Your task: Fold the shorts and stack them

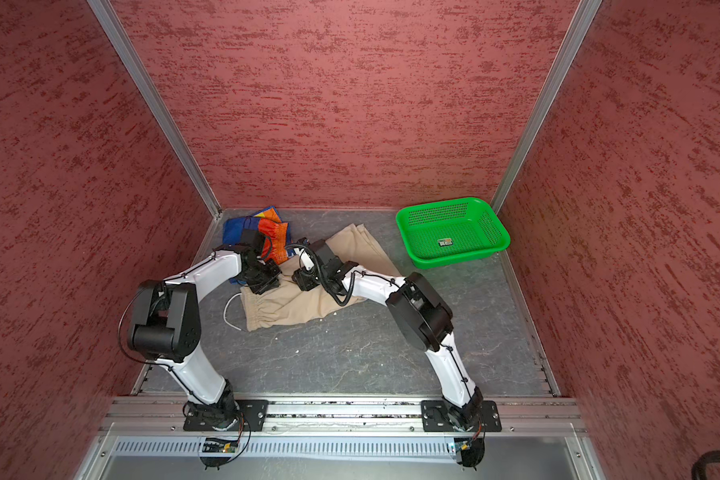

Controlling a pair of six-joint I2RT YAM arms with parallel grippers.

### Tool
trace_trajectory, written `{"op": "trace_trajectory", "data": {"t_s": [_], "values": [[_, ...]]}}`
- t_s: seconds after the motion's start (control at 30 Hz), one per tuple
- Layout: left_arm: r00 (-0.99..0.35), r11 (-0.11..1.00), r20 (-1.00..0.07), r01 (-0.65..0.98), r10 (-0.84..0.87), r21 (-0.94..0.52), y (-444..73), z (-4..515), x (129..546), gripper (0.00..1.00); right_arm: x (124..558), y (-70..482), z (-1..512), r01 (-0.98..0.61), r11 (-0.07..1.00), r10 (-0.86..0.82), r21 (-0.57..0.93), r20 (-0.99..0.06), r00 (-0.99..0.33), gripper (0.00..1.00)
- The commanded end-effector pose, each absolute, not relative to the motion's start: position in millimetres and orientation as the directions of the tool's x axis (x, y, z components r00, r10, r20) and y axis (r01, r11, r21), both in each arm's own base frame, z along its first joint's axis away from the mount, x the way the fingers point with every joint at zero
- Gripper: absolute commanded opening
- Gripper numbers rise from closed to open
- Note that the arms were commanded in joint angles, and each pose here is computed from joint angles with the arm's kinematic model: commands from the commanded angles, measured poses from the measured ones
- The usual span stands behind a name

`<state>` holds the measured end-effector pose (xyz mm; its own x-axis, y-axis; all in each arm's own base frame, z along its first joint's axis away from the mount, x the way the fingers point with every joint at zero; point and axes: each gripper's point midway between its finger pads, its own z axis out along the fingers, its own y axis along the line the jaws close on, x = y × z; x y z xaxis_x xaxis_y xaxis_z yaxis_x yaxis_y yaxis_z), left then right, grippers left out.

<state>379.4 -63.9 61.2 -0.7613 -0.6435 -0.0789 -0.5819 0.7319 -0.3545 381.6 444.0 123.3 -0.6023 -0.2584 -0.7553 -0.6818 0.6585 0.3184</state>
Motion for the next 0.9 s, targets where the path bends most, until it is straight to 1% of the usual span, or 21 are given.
{"op": "trace_trajectory", "data": {"t_s": [0.0, 0.1, 0.2, 0.33, 0.43, 0.47, 0.53, 0.63, 0.73, 0.87], "values": [[-0.739, 0.692, -0.077, -0.583, -0.67, -0.426, -63.4, 66.2, 396.7, 0.09, 373.9, 425.4, 132.1, -0.652, 0.686, -0.216, 0.324, -0.764, -0.608, 0.59], [-0.738, 0.671, -0.054, -0.577, -0.672, -0.465, -66.9, 69.0, 395.9, 0.09, 355.9, 402.5, 101.2, -0.61, 0.724, -0.248, 0.322, -0.703, -0.667, 0.59], [-0.746, 0.669, -0.05, -0.563, -0.664, -0.485, -68.0, 79.5, 390.5, 0.15, 339.9, 377.4, 68.9, -0.565, 0.769, -0.273, 0.3, -0.644, -0.714, 0.59], [-0.753, 0.679, -0.076, -0.539, -0.654, -0.499, -63.7, 102.1, 376.0, 0.19, 324.0, 344.7, 36.7, -0.5, 0.828, -0.283, 0.253, -0.581, -0.763, 0.59], [-0.757, 0.694, -0.1, -0.528, -0.646, -0.49, -57.8, 117.7, 356.6, 0.21, 313.4, 326.9, 28.5, -0.467, 0.85, -0.27, 0.243, -0.56, -0.783, 0.58], [-0.758, 0.701, -0.108, -0.526, -0.643, -0.482, -55.9, 120.2, 349.6, 0.23, 310.8, 323.6, 29.3, -0.462, 0.853, -0.266, 0.243, -0.558, -0.786, 0.58], [-0.762, 0.718, -0.126, -0.522, -0.635, -0.46, -52.9, 124.6, 328.2, 0.31, 308.1, 314.5, 34.8, -0.446, 0.863, -0.253, 0.238, -0.56, -0.789, 0.59], [-0.777, 0.748, -0.123, -0.53, -0.617, -0.4, -50.9, 119.0, 291.9, 0.4, 309.5, 296.9, 47.4, -0.403, 0.884, -0.217, 0.236, -0.556, -0.802, 0.59], [-0.789, 0.772, -0.127, -0.533, -0.601, -0.346, -51.7, 109.0, 256.8, 0.41, 319.7, 270.1, 68.6, -0.312, 0.912, -0.118, 0.266, -0.558, -0.821, 0.61], [-0.777, 0.783, -0.164, -0.551, -0.607, -0.288, -43.5, 94.4, 222.2, 0.43, 338.6, 225.4, 84.2, -0.118, 0.914, 0.105, 0.388, -0.507, -0.856, 0.66]]}}
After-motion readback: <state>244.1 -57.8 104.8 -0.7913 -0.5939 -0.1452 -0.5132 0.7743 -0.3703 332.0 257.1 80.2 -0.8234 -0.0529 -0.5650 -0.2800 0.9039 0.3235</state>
